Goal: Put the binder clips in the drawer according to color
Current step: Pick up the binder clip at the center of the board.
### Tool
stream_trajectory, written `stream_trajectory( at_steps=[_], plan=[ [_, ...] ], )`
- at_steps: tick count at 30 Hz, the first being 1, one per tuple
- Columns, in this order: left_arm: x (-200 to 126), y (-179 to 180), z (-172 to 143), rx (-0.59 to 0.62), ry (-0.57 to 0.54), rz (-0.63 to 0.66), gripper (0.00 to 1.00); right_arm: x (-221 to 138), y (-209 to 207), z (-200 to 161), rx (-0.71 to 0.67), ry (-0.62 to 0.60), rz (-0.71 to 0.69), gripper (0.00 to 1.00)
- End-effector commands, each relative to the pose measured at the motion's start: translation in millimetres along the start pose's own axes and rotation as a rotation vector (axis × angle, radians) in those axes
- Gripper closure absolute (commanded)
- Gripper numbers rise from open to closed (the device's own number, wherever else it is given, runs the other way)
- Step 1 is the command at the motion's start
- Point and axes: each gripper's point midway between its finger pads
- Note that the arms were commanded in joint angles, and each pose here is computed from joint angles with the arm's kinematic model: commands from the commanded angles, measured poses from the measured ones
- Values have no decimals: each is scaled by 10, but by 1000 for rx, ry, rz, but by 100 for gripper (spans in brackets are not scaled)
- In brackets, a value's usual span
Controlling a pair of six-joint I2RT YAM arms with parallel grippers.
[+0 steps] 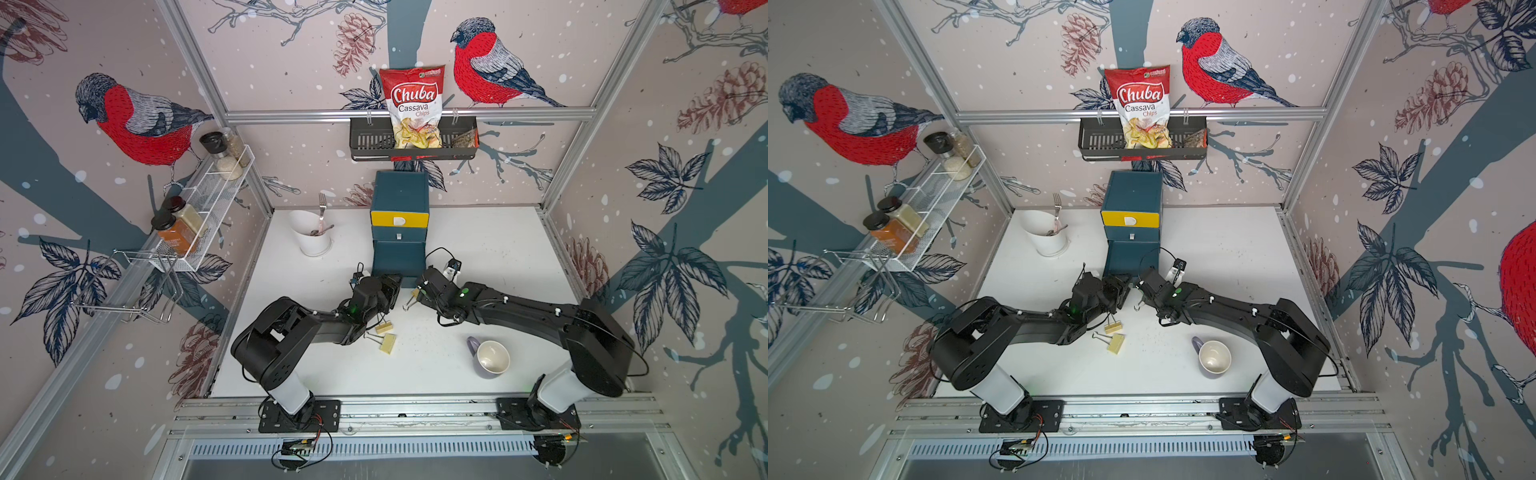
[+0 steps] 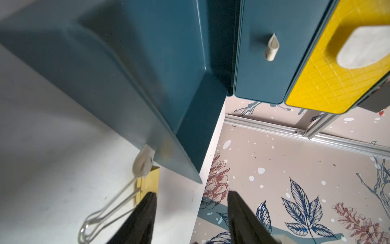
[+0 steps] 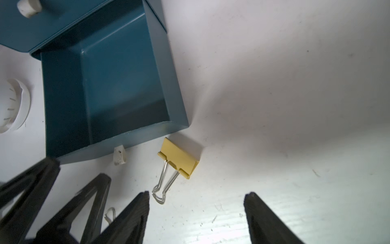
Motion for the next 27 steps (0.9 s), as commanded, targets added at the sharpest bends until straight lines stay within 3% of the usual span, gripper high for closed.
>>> stream_trajectory(
  at_steps=[1,8,14,20,27],
  plan=[
    [-157,159,48,16,-35,84,42,81,0,-66,81,18,-44,23],
    [-716,191,268,107,-143,188,41,294,98,-57,112,-9,-120,16],
    [-1167,161,465,145,-246,202,41,432,111,-155,115,-23,-154,16],
    [-1386,182,550,137,-288,191,41,509,56,-213,113,-76,-166,17],
    [-1421,156,564,133,-289,179,42,627,34,-193,44,-167,-237,16]
  ],
)
Point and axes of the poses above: each gripper's point midway between its finger pads, its own x axis out along the fingers, its own y axis along the line the jaws close on, z = x × y, and after that the axes turned 11 degrees about x, right-handed
